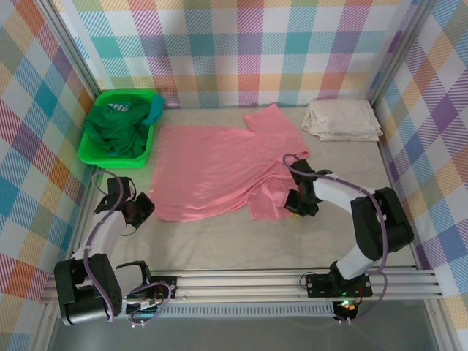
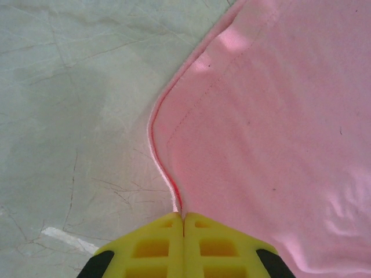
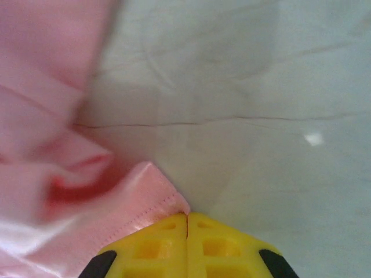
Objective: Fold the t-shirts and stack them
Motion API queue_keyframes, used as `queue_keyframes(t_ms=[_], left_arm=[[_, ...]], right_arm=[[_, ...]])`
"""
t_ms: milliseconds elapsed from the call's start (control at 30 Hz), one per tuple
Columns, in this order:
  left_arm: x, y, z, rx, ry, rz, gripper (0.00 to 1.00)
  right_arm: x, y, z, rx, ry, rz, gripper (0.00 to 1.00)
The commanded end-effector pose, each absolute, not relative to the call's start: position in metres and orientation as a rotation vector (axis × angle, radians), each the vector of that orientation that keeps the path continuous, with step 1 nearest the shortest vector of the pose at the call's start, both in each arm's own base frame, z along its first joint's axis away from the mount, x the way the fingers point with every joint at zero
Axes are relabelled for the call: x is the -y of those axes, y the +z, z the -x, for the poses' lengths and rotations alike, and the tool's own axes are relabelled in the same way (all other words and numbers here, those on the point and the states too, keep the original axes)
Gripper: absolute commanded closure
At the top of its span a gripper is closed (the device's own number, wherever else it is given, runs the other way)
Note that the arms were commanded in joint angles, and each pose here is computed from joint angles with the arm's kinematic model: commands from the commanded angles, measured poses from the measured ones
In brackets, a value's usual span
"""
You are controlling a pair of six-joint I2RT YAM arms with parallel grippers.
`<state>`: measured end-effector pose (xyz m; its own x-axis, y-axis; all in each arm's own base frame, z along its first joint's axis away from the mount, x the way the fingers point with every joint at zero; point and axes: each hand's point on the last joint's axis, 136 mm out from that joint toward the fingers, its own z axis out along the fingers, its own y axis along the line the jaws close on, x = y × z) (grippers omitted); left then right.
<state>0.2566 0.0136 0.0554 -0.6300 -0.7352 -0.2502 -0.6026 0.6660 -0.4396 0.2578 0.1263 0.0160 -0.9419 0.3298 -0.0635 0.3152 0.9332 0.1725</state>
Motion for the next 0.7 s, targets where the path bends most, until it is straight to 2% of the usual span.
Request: queue_keyframes(t_ms=[0, 667], left_arm=[[-0.018, 0.057, -0.255, -2.459, -0.429, 1.044, 1.00], [-0.010, 0.077, -0.224, -2.355, -0.500, 1.221, 1.00]], right_arm=[[-0.146, 0.025, -0.267, -2.963, 0.365, -0.464, 1.00], [-0.092, 0.081, -0.188, -2.870, 0.456, -0.654, 1.00]])
